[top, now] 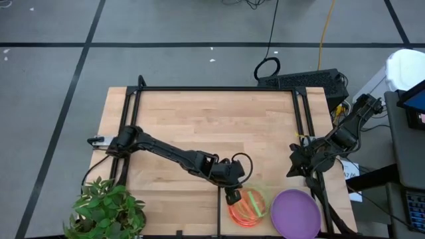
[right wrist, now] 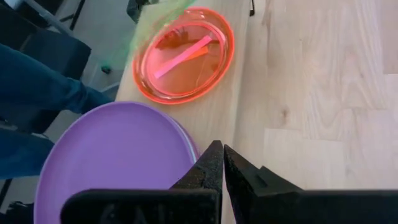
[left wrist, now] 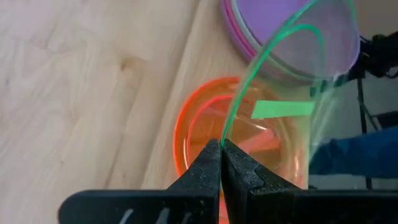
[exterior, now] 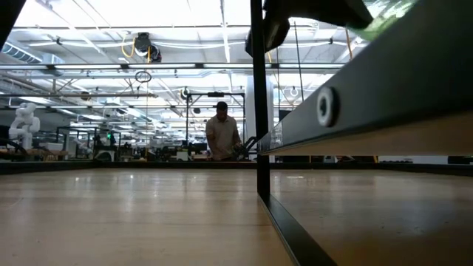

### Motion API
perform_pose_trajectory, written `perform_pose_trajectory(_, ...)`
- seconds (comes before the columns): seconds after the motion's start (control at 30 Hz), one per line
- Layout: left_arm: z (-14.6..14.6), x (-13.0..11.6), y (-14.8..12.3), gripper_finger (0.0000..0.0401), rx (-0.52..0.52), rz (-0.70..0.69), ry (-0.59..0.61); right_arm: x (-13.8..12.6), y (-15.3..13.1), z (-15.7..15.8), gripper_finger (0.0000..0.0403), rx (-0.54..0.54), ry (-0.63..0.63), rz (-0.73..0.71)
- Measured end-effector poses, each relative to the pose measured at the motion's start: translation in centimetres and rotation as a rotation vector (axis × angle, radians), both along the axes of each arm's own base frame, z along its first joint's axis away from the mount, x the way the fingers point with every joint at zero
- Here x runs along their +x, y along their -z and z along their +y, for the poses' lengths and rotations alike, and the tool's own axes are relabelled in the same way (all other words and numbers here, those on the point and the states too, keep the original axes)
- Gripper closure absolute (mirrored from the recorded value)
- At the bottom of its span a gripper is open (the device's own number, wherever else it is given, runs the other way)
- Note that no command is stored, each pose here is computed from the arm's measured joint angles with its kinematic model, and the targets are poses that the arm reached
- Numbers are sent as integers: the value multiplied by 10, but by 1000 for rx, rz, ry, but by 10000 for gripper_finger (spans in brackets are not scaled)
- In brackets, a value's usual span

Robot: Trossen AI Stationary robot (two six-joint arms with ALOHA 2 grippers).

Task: Place and stack plates onto a shelf
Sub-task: Stack the green plate on top of the red plate on the shelf, then return to Home Position

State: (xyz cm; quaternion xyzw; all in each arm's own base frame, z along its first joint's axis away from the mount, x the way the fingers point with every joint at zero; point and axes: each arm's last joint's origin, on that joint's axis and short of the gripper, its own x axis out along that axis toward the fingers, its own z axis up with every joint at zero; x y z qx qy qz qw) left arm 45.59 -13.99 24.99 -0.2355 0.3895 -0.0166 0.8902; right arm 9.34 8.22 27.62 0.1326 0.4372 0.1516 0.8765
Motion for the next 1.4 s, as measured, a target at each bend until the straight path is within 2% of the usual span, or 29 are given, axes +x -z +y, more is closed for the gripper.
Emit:
perform_pose_trajectory(0.13,-2,3,11,398,-1,29,-6,0,0,0,403,-2,0,1)
perform_pose_trajectory(0.6,-4,4,15,397,9,27,54,-1,1,-1,403,-18,-4,9)
perform_pose_trajectory(0.93,-5,4,14,347,10,10,53,-1,1,-1,403,-16,-2,10)
perform_pose_trajectory(1.4,-5,6,13,343,8,-12,68,-1,1,-1,403,-12,-4,8)
